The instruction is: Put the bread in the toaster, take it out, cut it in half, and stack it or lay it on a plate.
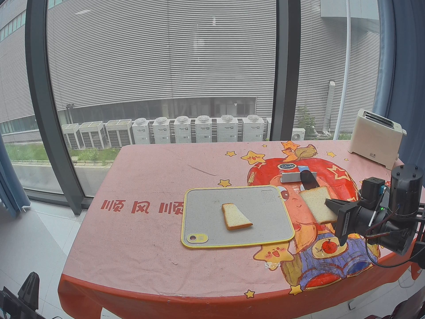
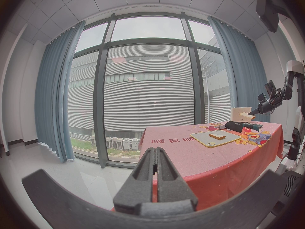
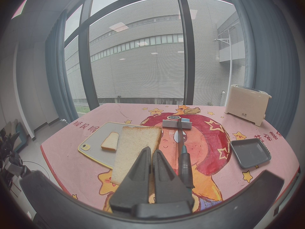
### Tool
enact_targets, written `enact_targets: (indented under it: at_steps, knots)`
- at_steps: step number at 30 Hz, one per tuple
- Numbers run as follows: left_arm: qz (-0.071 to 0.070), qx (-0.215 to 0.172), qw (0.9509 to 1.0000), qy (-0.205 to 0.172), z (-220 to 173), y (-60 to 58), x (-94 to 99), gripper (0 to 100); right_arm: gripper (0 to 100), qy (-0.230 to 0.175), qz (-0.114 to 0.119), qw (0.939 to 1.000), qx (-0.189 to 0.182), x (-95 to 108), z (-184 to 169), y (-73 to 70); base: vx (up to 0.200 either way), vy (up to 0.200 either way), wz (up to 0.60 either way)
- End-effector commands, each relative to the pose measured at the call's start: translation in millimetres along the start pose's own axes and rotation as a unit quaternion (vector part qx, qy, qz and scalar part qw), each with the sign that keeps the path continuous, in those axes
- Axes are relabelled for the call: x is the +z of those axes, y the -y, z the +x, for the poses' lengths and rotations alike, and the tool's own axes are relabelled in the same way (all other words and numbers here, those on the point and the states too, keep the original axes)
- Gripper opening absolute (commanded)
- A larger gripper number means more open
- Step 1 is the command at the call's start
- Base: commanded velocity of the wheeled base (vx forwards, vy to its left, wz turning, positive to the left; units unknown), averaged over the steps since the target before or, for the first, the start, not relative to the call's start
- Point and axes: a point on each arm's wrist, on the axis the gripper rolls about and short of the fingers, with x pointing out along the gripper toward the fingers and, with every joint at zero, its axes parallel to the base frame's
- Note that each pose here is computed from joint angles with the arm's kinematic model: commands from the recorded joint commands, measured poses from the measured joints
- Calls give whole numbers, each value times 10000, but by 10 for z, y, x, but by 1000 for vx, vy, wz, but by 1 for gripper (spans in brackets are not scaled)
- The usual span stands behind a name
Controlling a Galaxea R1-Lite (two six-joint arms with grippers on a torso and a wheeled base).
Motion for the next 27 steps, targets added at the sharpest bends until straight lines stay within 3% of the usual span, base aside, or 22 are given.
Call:
enact_targets:
  at_steps: [1, 3, 27]
  knots:
    - [7, 1, 10000, -7, 1, 0, -53, 0, 0, -36, -7, 10000, -3, -18, 5, 1, 0, 0, 0]
    - [-1, 8, 10000, -8, 1, 0, -53, 0, 0, -46, -21, 10000, 23, -24, 2, -11, 0, 0, 0]
    - [-9, 16, 10000, -8, 1, 0, -53, 0, 0, -99, -49, 9999, 3, -47, 17, -22, 0, -200, 0]
